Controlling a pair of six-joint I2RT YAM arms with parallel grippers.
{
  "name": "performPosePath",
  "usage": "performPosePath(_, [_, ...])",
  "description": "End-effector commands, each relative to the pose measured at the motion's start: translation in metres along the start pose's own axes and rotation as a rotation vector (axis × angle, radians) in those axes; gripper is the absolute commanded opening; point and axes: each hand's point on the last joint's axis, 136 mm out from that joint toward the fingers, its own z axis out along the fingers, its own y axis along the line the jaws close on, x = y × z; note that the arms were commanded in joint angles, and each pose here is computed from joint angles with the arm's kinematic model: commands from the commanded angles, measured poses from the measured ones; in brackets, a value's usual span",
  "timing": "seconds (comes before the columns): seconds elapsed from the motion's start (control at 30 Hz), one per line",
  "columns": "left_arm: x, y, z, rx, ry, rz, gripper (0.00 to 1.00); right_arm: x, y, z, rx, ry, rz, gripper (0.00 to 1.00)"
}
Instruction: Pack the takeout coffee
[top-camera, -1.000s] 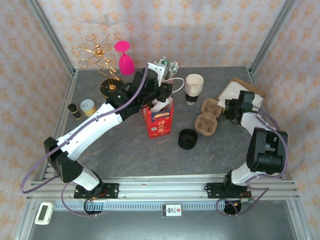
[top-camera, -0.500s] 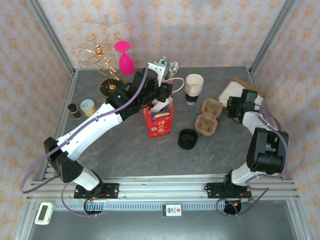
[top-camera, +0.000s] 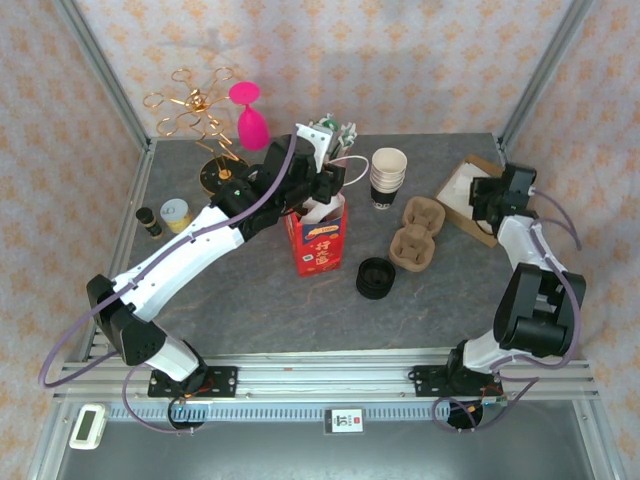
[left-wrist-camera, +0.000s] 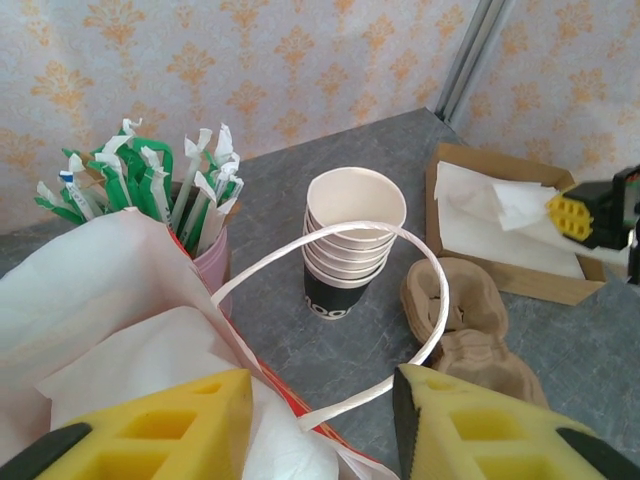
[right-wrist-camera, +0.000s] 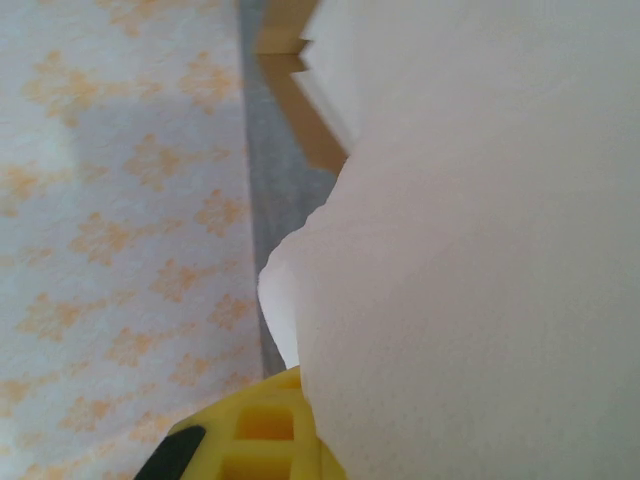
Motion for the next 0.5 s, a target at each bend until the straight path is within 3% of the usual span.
performPosePath(0.0, [-0.022, 0.007, -0.025, -0.025, -0.068, 0.055, 0.46, 0.002, 0.050, -0.031, -0.096, 0.005, -0.162, 0.00])
performPosePath(0.3, [-0.037, -0.009, -0.048, 0.074, -0.161, 0.228, 0.58, 0.028, 0.120, -0.085, -0.243, 0.093, -0.394, 0.00])
performPosePath(0.47, [-0.049, -0.038, -0.054, 0.216, -0.230, 0.335, 0.71, 0.061, 0.150, -0.121, -0.323, 0.190, -0.520, 0.00])
